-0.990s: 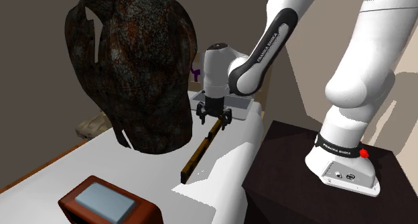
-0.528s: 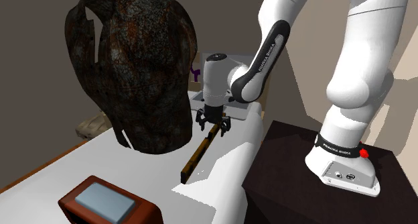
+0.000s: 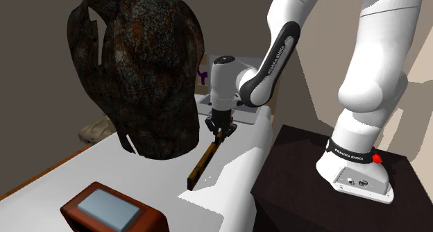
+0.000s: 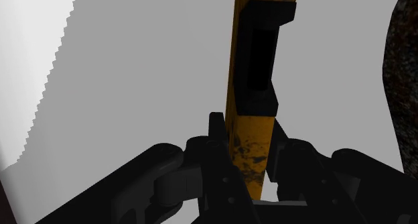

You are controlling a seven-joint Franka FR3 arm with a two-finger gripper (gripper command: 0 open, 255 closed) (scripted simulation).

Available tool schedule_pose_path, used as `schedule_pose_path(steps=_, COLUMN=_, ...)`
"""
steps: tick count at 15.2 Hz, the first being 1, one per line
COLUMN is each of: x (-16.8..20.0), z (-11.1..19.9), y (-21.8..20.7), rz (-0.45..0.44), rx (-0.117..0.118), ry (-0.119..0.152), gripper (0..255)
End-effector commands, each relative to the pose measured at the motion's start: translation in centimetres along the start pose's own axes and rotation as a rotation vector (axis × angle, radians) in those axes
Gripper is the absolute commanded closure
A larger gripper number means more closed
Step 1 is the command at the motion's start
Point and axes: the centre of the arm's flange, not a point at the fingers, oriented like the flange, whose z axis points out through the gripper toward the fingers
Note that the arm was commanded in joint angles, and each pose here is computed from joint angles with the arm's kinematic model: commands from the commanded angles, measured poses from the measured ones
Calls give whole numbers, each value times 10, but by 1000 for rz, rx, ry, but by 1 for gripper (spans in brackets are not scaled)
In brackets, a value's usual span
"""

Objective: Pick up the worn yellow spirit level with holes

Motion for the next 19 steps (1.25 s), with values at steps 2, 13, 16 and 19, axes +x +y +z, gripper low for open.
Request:
schedule_pose_path(steps=2, x=0, z=1, y=0, rz=0, rx=-1, ry=0, gripper=255)
schedule_pose_path(steps=13, x=5, z=-57, y=-5, rz=0, rx=-1, ry=0, gripper=255)
schedule_pose_path(steps=16, x=7, z=-73, y=-6, rz=0, rx=-1, ry=0, gripper=255)
schedule_pose_path(steps=19, x=7, z=-79, y=-6, rz=0, rx=-1, ry=0, gripper=255)
